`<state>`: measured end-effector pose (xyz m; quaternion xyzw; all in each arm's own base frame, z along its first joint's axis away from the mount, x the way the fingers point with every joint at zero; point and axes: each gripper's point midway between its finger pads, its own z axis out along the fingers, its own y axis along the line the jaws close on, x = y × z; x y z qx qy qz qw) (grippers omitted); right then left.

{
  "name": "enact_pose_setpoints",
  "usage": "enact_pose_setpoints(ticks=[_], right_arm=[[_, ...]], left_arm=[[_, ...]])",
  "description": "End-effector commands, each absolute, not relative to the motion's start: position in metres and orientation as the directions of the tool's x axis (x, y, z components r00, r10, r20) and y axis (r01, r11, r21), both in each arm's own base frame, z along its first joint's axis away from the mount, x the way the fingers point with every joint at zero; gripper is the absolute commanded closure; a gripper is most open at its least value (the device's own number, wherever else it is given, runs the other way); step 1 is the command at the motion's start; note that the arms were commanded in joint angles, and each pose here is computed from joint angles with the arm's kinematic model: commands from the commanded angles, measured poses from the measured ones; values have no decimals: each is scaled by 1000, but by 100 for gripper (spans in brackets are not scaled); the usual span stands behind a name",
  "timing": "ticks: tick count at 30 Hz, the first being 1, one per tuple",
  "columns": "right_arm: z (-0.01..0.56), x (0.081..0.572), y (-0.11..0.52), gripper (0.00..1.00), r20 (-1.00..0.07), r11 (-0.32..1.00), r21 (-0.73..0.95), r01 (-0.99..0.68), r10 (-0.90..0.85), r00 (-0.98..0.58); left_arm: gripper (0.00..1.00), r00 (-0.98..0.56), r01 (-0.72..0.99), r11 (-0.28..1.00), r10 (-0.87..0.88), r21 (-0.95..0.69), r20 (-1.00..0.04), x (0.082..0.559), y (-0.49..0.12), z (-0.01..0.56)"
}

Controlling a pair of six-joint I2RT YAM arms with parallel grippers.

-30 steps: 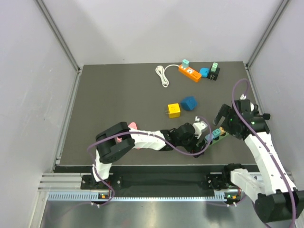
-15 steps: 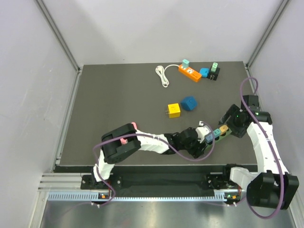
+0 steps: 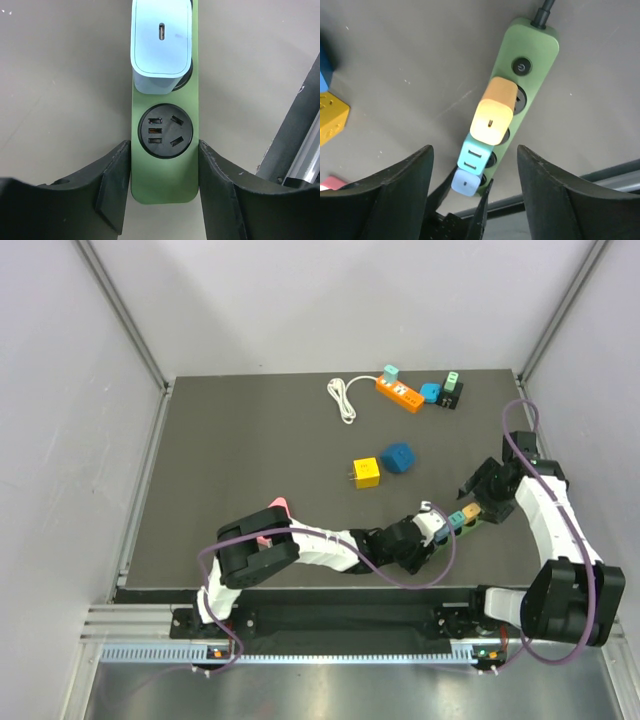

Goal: Pull the plug off the socket

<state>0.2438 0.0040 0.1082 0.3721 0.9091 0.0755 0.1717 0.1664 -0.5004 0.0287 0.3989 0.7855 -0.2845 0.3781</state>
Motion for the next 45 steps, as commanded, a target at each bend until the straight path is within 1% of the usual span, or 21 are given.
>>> enact_pose_setpoints(ticks=[1,2,3,10,11,15,18,22,24,25,26,27,28,30,32,34,40,41,43,44,45], right_arm=[[122,267,-1,34,-310,681,329,655,733,-606],[119,267,-4,35,-316,675,314,668,738,-596],[115,264,-5,35,-313,672,305,675,740,-595],[94,268,-9,38,-298,657,277,701,752,-588],[90,269,-9,43,-289,659,268,703,751,-594],[85,268,-9,46,-270,660,243,711,750,-604],[82,266,-15,47,-276,655,209,726,752,-599],[79,265,-14,57,-250,648,196,736,759,-601],[81,267,-11,60,-242,645,198,738,762,-601],[79,262,-9,69,-213,647,176,742,761,-613],[78,259,-9,74,-197,647,156,746,761,-619],[82,262,-7,82,-194,650,154,744,758,-623],[80,262,-6,100,-180,658,135,741,752,-635],[84,259,-3,100,-159,669,97,737,741,-652],[87,251,-7,100,-130,673,20,740,735,-665],[98,253,-15,100,-161,649,-44,760,746,-646],[124,269,-10,100,-167,641,-28,767,753,-636],[129,273,-10,100,-174,641,-22,767,753,-634],[128,270,-9,100,-150,645,-48,763,750,-644],[126,267,-9,100,-138,645,-59,762,751,-646],[121,264,-9,100,-117,649,-79,757,748,-653]], left_arm=[[95,-416,831,549,508,-89,-755,163,-479,-12],[99,-416,832,547,512,-88,-752,162,-478,-14],[100,-418,833,546,514,-90,-749,162,-478,-15],[100,-425,848,516,527,-121,-736,153,-480,-17],[100,-426,848,517,530,-119,-733,153,-479,-18],[100,-429,846,519,530,-120,-732,153,-480,-18],[100,-431,847,518,529,-124,-731,153,-479,-18],[100,-434,853,504,538,-137,-723,149,-480,-22],[100,-435,858,491,542,-150,-718,146,-482,-23],[100,-441,858,490,550,-153,-709,144,-480,-25],[100,-444,859,486,551,-161,-707,142,-482,-25],[100,-451,857,486,553,-169,-701,141,-481,-27],[100,-452,859,480,547,-178,-705,139,-484,-26],[100,-455,857,484,552,-175,-699,140,-484,-32],[100,-458,856,487,562,-172,-689,140,-485,-34],[100,-459,860,479,577,-175,-675,138,-484,-40],[100,-488,858,457,586,-234,-647,125,-488,-49],[100,-493,855,467,596,-226,-634,125,-486,-55],[100,-498,851,487,627,-198,-599,127,-480,-65],[100,-491,848,507,642,-155,-589,132,-477,-69],[100,-487,848,511,642,-142,-592,134,-477,-67]])
